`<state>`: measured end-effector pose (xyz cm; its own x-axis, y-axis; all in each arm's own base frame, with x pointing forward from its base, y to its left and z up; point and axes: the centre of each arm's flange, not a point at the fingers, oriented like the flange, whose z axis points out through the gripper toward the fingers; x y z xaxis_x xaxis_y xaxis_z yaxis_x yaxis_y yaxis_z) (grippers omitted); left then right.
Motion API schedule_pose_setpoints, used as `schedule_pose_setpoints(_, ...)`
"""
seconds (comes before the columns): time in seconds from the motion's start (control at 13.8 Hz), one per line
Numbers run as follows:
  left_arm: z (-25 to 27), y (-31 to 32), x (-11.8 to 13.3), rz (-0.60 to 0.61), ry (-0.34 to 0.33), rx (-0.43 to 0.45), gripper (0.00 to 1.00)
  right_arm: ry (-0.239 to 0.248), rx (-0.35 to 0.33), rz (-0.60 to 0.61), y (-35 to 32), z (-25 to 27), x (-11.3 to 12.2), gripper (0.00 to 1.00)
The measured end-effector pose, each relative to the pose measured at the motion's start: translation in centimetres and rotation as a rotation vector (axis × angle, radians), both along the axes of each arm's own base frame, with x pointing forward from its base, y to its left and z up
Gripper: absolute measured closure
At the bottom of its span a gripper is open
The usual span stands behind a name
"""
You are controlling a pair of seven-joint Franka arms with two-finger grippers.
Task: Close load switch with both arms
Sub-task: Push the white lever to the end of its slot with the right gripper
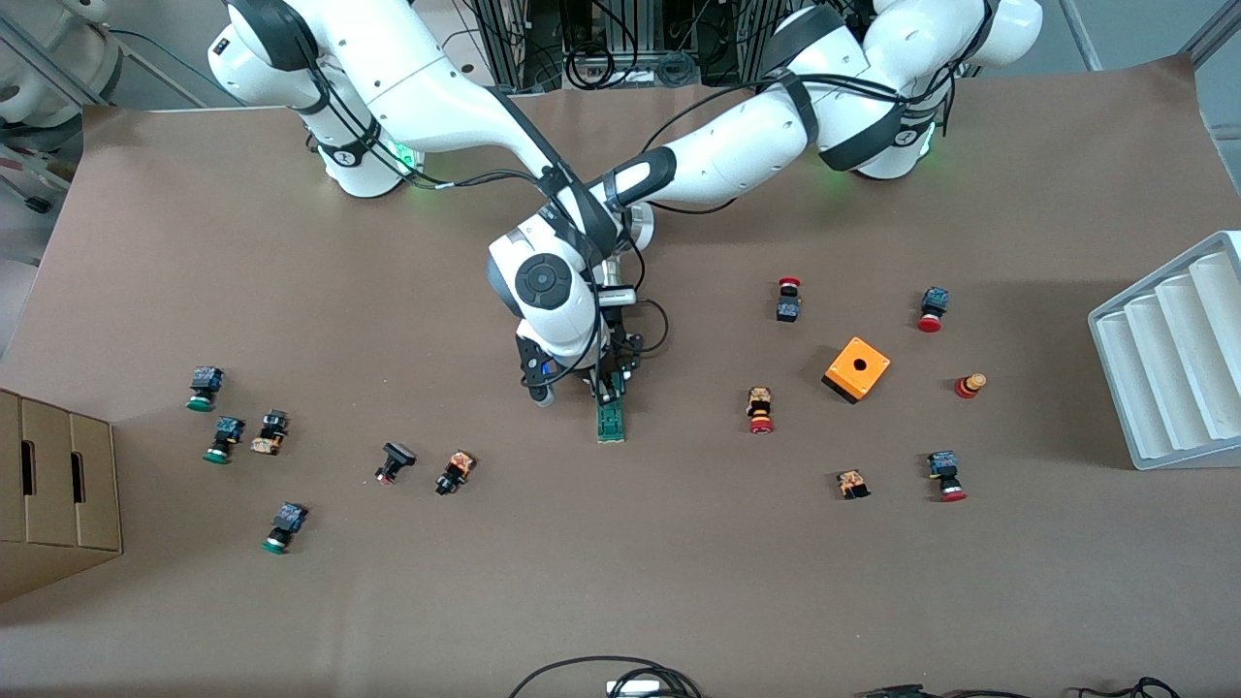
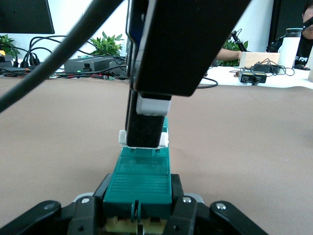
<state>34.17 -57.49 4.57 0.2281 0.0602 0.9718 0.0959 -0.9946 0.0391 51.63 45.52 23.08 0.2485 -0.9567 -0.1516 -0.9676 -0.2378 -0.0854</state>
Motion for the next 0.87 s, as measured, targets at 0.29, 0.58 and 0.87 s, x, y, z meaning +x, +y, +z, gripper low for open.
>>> schedule_pose_setpoints(0.29,0.0,0.0,0.0,0.0,0.0,0.0,0.5,0.006,0.017,-0.018,-0.1,1.2,1.0,0.82)
schedule_pose_setpoints(0.58,0.0,0.0,0.0,0.0,0.0,0.0,0.5,-0.06,0.057,-0.041,0.1,2.5,3.7,0.82)
schedule_pose_setpoints(0.87,0.0,0.0,0.0,-0.001,0.0,0.0,0.5,-0.077,0.064,-0.051,0.1,2.1,5.1,0.82)
